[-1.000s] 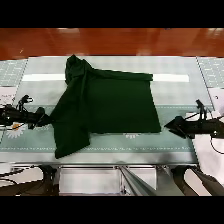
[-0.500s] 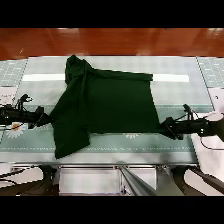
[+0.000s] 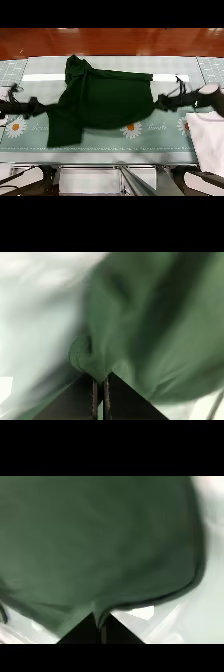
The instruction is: Fold the shirts.
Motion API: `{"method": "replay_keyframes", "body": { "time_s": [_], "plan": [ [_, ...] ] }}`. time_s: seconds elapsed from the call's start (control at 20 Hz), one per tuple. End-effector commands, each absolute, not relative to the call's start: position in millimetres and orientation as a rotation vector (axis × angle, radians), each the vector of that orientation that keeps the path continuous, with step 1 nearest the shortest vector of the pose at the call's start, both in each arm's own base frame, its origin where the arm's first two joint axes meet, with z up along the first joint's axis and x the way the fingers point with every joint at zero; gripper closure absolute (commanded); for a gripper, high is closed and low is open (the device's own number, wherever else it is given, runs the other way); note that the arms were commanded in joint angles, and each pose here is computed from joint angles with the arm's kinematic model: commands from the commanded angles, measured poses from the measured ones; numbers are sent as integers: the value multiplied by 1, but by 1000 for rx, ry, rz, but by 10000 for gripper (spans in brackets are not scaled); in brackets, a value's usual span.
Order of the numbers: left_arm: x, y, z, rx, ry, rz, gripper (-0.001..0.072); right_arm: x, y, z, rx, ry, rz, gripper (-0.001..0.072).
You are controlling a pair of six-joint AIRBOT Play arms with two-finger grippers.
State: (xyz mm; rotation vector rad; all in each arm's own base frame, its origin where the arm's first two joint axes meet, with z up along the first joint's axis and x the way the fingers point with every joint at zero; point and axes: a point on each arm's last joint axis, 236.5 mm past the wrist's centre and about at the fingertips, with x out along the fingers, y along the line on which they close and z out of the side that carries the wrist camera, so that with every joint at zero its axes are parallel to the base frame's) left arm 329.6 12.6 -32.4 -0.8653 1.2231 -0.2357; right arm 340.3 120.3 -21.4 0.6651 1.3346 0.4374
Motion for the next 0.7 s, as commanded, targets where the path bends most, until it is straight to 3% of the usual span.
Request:
{"method": "replay_keyframes", "body": {
  "time_s": [0.0, 0.15, 0.35, 0.5, 0.65],
  "plan": [
    [384, 10, 91, -866, 850, -334, 688, 384, 107, 79, 487, 1142, 453, 690],
    [402, 5, 244, -759, 501, -426, 688, 411, 99, 226, 356, 801, 466, 690],
    [368, -7, 395, -497, 217, -414, 688, 374, 91, 406, 191, 378, 446, 690],
    [326, -13, 467, -295, 80, -315, 688, 320, 83, 487, 105, 164, 398, 690],
    [275, -30, 517, -163, -42, -254, 688, 265, 70, 517, 45, 59, 317, 690]
  ]
}}
